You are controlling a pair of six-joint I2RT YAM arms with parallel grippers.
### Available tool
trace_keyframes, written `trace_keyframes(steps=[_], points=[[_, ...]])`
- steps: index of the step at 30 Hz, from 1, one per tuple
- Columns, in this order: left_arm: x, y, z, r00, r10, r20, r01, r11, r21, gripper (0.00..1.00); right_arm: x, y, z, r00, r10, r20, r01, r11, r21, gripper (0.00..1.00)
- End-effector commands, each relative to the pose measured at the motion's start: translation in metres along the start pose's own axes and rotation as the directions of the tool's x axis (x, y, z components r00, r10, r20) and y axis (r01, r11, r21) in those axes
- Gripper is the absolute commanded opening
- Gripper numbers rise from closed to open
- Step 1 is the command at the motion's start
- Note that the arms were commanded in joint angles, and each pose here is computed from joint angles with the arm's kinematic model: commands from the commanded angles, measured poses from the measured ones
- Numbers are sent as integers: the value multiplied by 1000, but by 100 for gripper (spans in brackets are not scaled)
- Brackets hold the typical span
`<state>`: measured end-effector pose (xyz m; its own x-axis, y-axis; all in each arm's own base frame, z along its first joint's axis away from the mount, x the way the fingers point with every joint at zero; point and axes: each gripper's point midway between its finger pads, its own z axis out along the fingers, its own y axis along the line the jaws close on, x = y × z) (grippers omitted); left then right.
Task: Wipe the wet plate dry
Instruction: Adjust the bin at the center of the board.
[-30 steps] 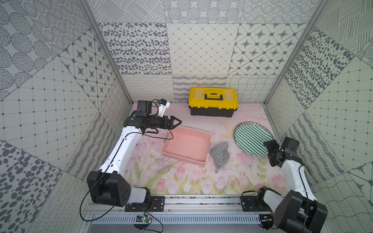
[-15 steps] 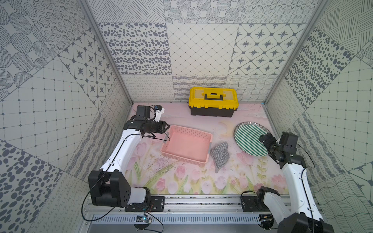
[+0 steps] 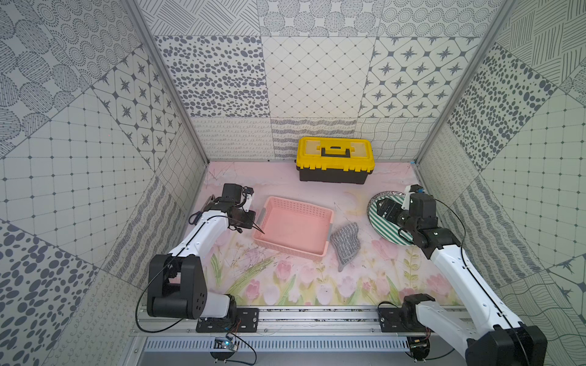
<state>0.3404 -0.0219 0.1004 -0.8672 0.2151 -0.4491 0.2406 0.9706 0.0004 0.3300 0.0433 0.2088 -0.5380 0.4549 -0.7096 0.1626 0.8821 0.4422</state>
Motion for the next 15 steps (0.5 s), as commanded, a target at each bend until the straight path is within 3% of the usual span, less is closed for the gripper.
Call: trace_keyframes(steps=[1, 6, 11, 13, 15], points=[[16, -15, 9, 995, 91, -39, -88, 994, 72, 21, -25, 20, -4, 996, -22, 89, 28, 997, -71, 97], [40, -61, 3, 978, 206, -34, -191, 950, 247, 26, -32, 18, -3, 993, -23, 112, 29, 998, -49, 97], [44, -71, -3, 975, 223, -9, -213, 940, 268, 29, -31, 11, 10, 993, -38, 110, 39, 999, -11, 97], [33, -67, -9, 981, 193, 34, -196, 947, 253, 39, -32, 10, 16, 992, -47, 117, 48, 999, -6, 97], [18, -60, -15, 985, 139, 99, -160, 954, 252, 56, -32, 13, 20, 990, -63, 129, 67, 997, -29, 97]])
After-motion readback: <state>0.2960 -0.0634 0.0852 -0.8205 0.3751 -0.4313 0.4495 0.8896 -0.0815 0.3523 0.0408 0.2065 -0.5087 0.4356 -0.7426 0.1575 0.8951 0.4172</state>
